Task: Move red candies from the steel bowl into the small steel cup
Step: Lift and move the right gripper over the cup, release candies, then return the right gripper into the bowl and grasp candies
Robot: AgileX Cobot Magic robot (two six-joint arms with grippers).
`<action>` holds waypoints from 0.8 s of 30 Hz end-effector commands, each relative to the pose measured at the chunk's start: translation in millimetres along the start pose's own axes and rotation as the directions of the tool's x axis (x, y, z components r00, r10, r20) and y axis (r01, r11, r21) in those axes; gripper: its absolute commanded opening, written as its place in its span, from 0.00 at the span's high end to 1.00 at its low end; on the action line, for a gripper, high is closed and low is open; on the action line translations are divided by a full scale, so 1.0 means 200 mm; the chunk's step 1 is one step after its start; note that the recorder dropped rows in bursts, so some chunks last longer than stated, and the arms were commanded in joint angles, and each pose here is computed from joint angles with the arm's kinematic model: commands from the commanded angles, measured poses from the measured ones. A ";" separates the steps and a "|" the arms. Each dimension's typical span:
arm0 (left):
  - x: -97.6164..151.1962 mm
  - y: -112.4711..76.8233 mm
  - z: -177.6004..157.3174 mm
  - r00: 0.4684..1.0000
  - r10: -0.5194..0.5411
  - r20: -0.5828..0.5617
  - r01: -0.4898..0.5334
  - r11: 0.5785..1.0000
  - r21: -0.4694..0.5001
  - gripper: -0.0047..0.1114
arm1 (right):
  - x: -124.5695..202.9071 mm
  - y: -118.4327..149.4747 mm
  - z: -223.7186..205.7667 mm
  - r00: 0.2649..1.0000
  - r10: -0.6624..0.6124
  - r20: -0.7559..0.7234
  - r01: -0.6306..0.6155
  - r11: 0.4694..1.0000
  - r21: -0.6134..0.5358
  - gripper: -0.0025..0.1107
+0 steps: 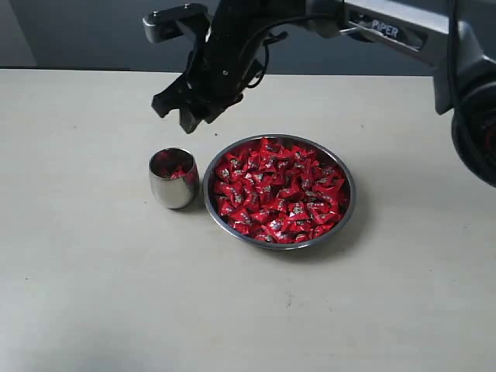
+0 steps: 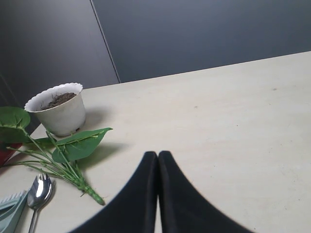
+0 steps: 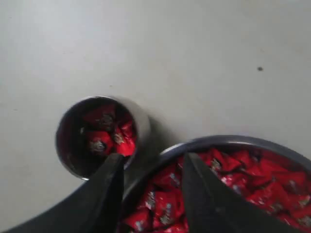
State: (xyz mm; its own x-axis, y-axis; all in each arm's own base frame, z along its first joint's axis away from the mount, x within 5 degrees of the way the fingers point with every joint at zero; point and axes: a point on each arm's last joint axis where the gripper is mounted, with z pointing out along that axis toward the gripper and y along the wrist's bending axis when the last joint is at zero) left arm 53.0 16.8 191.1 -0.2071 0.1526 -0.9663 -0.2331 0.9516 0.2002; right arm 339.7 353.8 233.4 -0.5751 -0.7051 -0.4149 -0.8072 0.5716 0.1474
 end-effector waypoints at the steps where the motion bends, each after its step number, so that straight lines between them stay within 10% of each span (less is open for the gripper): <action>1: 0.00 0.00 0.00 1.000 0.001 0.016 -0.001 1.000 0.001 0.96 | 0.04 -0.16 -0.05 0.996 0.077 -0.039 -0.075 0.996 0.045 0.63; 24: 0.00 0.00 0.00 1.000 0.001 0.016 -0.001 1.000 0.001 0.96 | 0.31 -0.46 0.23 0.938 0.319 -0.139 -0.306 0.946 0.106 0.55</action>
State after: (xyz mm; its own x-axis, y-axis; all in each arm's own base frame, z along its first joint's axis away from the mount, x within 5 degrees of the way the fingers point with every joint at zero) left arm 53.0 16.8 191.1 -0.2071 0.1526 -0.9663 -0.2331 0.9516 0.2002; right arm 380.3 281.7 161.9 -0.7949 -0.5625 -0.2275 -0.6012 0.7808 0.1699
